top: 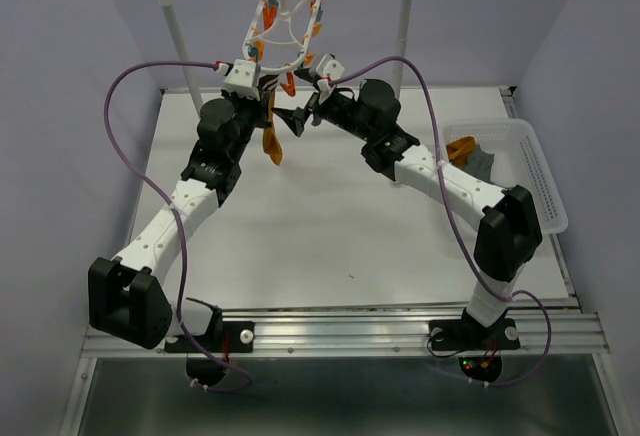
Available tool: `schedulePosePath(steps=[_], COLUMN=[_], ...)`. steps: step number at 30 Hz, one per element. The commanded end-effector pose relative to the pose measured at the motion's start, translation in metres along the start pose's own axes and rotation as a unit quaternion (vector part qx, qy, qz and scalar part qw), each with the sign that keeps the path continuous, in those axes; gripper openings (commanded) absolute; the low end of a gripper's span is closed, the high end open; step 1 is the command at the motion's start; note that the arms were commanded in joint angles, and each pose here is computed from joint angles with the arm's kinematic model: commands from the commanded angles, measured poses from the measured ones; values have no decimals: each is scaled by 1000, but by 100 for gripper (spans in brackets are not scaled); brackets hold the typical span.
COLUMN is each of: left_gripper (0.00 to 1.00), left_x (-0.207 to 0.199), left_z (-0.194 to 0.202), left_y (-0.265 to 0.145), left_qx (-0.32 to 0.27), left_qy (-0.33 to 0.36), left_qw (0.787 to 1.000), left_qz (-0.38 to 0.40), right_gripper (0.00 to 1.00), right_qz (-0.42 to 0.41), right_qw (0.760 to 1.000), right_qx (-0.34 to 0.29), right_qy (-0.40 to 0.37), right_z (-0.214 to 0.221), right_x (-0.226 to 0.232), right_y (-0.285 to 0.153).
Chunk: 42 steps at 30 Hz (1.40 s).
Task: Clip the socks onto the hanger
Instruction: Open the clamp at the hanger.
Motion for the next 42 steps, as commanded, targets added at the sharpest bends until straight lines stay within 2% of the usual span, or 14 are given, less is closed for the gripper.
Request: schedulePosePath(steps=[1, 28, 42], left_gripper=[0, 0, 0], left_x=[-5, -4, -7], left_z=[-36, -34, -33], left_y=[-7, -6, -9], left_qx=[-58, -55, -53], left_qy=[6, 11, 15], left_qw=[998, 998, 998], left_qz=[8, 10, 25], right_gripper=[100, 99, 98], right_qz=[30, 52, 62], right_qw=[998, 996, 996], right_qx=[-46, -59, -58], right_qy=[-16, -45, -11], right_z=[-40, -41, -28], right_x=[-12, -27, -23], right_y=[-8, 15, 17])
Point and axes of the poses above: each gripper's point midway between its finger pads, its own y axis out along the fingers, its own x axis along the line the jaws close on, z = x × y, the point moved 6 cm from there along -y, back along the fingers, and after that the axes turned 9 degrees about -y, right-handed, at the moved point
